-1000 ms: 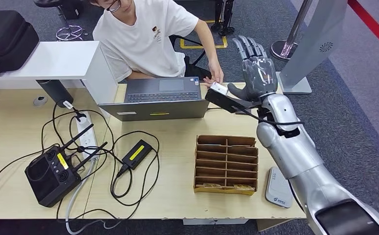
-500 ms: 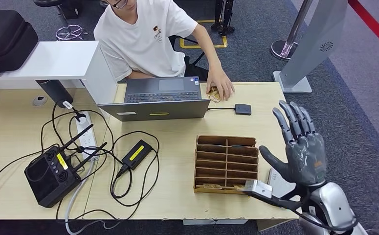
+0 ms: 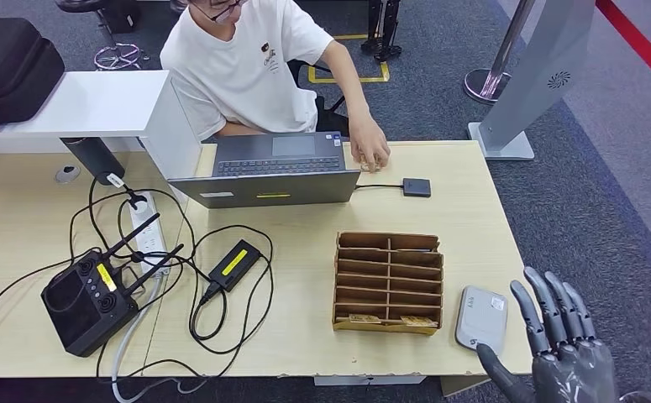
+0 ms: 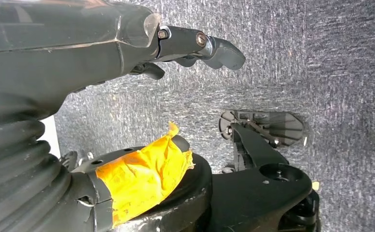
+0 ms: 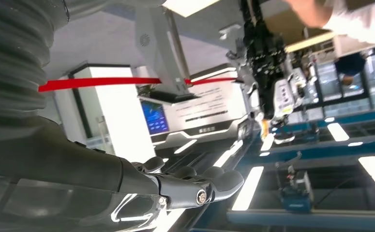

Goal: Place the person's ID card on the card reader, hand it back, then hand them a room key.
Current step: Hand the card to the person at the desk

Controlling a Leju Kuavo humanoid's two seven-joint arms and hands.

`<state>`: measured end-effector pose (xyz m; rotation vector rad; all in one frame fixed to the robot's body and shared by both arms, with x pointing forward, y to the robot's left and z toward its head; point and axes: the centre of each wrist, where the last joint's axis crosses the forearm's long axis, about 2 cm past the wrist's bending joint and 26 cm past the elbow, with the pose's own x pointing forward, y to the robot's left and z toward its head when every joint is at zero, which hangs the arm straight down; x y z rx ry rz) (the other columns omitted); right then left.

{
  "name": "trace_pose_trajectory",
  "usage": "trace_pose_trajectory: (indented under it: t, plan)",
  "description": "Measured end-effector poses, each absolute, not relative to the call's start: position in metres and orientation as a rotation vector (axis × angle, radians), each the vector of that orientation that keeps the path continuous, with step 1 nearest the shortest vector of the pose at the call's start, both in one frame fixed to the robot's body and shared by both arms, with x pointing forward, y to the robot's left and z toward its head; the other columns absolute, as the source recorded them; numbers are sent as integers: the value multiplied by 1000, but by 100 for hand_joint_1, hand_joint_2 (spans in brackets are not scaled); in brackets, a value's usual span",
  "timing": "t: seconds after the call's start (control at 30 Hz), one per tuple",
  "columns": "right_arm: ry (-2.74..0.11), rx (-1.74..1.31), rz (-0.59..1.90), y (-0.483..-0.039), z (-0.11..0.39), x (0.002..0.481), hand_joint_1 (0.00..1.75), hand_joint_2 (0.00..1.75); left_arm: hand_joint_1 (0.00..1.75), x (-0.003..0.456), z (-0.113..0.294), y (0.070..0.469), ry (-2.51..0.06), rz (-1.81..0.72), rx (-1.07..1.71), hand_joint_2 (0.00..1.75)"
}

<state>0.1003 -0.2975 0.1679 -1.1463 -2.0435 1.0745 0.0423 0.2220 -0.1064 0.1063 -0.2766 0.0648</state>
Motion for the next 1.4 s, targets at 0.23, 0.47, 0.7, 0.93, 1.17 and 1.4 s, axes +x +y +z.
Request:
trace_pose_trajectory:
  t: [0.23, 0.47, 0.7, 0.93, 1.17, 1.4]
  plan:
    - [-2000, -1040, 1081, -290, 165, 81, 0, 175, 0, 43, -106, 222, -276, 66, 107, 175]
    - [-1955, -840, 1047, -274, 142, 79, 0, 175, 0, 43, -106, 222, -276, 55, 107, 175]
    - [-1873, -683, 1097, -262, 100, 93, 0, 175, 0, 43, -106, 221, -277, 39, 105, 175]
    - [-1824, -635, 1111, -252, 74, 103, 0, 175, 0, 44, -106, 221, -273, 26, 105, 175]
    - [-1853, -655, 1148, -248, 66, 108, 0, 175, 0, 44, -106, 221, -270, 16, 105, 175]
    - [-1877, -786, 1162, -248, 65, 122, 0, 175, 0, 44, -106, 221, -265, 3, 100, 175]
